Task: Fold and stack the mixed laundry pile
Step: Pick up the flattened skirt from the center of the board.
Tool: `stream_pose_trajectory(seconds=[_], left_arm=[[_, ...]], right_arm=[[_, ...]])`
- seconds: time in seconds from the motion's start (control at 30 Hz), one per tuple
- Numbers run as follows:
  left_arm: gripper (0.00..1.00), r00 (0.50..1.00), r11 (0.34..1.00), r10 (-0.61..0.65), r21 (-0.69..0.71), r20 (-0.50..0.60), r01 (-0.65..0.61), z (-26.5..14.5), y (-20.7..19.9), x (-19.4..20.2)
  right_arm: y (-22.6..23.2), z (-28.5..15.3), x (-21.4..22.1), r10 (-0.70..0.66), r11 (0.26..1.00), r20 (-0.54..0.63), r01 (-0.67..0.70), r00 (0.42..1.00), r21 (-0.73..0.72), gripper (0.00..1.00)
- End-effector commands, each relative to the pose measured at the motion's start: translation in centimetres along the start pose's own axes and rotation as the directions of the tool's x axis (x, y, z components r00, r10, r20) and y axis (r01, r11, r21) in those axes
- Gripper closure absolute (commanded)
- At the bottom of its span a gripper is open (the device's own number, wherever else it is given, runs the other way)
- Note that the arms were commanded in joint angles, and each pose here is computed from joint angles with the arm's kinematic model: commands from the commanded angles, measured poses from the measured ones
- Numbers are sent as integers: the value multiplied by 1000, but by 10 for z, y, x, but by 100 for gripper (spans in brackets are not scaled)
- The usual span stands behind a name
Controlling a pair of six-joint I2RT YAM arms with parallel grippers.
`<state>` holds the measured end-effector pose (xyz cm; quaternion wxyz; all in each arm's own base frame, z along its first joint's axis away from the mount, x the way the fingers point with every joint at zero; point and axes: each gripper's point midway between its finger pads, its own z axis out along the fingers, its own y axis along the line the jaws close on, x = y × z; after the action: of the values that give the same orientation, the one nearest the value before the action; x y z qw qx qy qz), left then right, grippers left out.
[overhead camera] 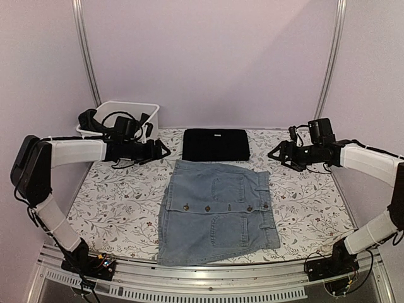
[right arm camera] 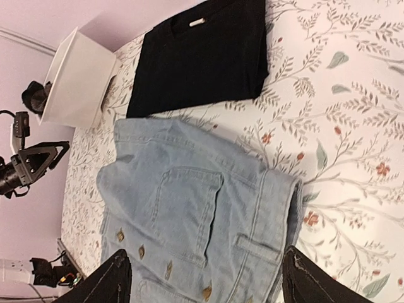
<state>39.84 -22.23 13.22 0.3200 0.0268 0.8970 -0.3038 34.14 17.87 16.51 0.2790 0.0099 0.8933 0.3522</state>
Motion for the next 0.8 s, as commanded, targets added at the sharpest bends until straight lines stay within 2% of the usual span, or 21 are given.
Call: stream_pose_trajectory(seconds=[0.0,0.13,0.2,0.4,0.53,0.77], left_arm=[[27,997,998,58,-10,-57,-59,38,20,-12],[28,993,996,87,-4,-79,-87,63,33,-19],[30,992,996,92,1,-87,-92,74,39,-22],[34,986,996,90,34,-137,-86,106,53,-18],[34,979,994,94,78,-180,-81,122,54,-10],[37,974,989,96,132,-207,-70,128,52,3]], right_arm=[[-36,39,-36,-92,989,26,89,995,119,20],[-71,74,-46,-94,983,-18,95,995,156,22],[-81,87,-48,-89,988,-35,92,995,128,22],[-88,114,-49,-104,993,-90,108,991,43,23],[-106,137,-37,-88,995,-152,95,985,42,25],[-103,143,-12,-112,993,-216,103,970,-51,25]])
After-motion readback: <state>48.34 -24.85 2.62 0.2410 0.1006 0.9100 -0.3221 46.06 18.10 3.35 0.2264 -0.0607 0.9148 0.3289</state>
